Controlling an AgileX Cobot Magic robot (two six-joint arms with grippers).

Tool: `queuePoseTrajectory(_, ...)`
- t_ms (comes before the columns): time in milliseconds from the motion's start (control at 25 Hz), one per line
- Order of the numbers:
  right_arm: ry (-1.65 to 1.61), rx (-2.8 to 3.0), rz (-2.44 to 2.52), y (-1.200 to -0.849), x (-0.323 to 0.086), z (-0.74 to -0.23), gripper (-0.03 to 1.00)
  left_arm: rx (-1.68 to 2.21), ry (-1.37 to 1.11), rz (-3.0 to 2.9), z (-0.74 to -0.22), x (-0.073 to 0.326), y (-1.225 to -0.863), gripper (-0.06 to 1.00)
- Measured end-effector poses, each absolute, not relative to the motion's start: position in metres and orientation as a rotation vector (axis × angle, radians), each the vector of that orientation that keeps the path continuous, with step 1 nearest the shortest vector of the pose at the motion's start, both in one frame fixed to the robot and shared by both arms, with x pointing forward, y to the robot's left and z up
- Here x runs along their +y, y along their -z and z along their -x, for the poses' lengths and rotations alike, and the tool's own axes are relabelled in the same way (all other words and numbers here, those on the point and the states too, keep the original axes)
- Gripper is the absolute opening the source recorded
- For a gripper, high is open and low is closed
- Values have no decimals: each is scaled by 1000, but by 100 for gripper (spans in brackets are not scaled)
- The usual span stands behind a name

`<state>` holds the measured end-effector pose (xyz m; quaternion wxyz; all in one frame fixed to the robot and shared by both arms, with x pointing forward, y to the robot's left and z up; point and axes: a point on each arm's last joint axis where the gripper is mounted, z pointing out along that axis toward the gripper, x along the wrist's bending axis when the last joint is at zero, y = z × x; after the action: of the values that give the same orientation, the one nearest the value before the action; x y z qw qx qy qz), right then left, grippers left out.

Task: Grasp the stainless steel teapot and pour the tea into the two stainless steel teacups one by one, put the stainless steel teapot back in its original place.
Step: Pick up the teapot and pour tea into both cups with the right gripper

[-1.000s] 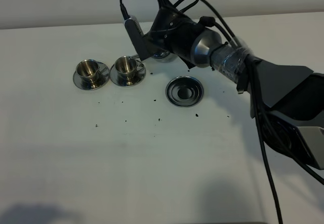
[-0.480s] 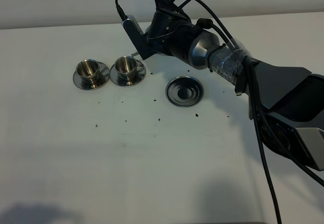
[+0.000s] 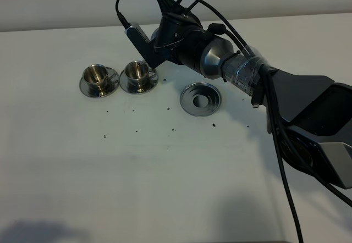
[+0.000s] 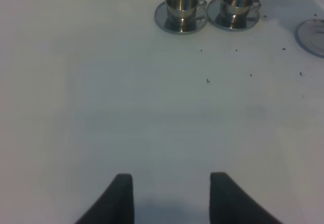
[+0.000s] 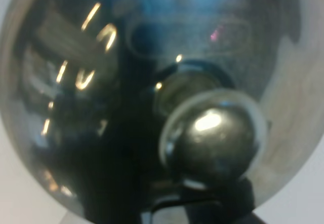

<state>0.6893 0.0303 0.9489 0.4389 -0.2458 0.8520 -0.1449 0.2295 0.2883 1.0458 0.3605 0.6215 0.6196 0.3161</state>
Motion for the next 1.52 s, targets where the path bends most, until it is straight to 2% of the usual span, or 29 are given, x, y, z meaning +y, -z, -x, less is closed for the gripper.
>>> queuePoseTrajectory(1520, 447, 1916, 773, -960, 35, -696, 18, 1596, -815, -1603, -229, 288, -1046, 39)
